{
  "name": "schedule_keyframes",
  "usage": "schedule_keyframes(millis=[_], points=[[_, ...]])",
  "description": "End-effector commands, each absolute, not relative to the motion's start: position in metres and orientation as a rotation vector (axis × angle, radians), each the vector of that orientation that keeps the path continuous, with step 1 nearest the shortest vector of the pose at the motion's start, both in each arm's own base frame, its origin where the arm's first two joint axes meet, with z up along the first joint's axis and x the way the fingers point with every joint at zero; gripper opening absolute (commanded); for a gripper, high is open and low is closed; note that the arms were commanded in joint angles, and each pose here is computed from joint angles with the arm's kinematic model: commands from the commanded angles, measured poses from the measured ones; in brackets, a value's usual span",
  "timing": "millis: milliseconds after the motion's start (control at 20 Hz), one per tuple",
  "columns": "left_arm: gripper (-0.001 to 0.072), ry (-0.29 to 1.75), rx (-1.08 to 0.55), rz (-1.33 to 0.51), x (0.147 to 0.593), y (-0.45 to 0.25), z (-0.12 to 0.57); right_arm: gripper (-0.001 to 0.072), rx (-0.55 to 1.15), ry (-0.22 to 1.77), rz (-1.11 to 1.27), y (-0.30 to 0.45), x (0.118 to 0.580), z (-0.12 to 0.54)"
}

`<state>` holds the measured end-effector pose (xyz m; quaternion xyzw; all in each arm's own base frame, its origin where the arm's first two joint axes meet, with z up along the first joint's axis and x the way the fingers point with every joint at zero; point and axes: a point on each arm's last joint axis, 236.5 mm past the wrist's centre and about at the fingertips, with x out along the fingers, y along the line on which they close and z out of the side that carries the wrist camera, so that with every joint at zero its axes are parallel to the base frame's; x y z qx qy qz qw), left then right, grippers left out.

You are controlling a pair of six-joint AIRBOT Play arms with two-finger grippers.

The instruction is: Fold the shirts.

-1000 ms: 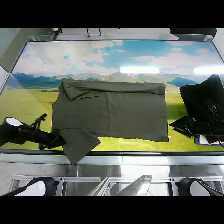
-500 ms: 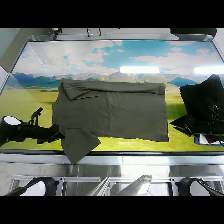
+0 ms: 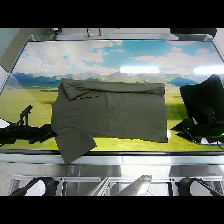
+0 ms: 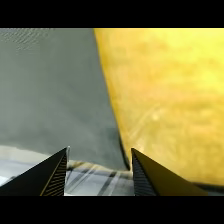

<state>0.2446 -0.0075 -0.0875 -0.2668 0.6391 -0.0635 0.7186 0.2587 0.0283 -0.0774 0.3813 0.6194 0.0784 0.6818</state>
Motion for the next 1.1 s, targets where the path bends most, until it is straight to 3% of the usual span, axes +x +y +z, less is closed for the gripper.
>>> schedule_keyframes(millis=[0, 200, 700, 750, 850, 900, 950, 1050], points=[[0.0032, 1.406, -0.601, -0.151, 0.244, -0.006, -0.085, 0.0433, 0.874, 1.420, 0.231, 0.034, 0.261, -0.101], [0.0032, 1.474, -0.639, -0.164, 0.236, -0.011, -0.098, 0.0432, 0.956, 1.408, 0.304, 0.048, 0.270, -0.112], [0.0032, 1.445, -0.615, -0.184, 0.254, -0.004, -0.080, 0.0431, 0.918, 1.492, 0.393, 0.080, 0.260, -0.123], [0.0032, 1.443, -0.614, -0.185, 0.255, -0.003, -0.079, 0.0394, 0.918, 1.501, 0.404, 0.082, 0.258, -0.122], [0.0032, 1.444, -0.613, -0.185, 0.255, -0.003, -0.079, 0.0143, 0.929, 1.515, 0.427, 0.086, 0.254, -0.118], [0.0032, 1.443, -0.614, -0.185, 0.255, -0.004, -0.079, 0.0130, 0.932, 1.517, 0.432, 0.086, 0.253, -0.117], [0.0032, 1.445, -0.614, -0.187, 0.255, -0.004, -0.079, 0.0034, 0.934, 1.520, 0.438, 0.087, 0.253, -0.116], [0.0032, 1.451, -0.616, -0.197, 0.254, -0.005, -0.077, 0.0012, 0.938, 1.522, 0.452, 0.088, 0.252, -0.112]])
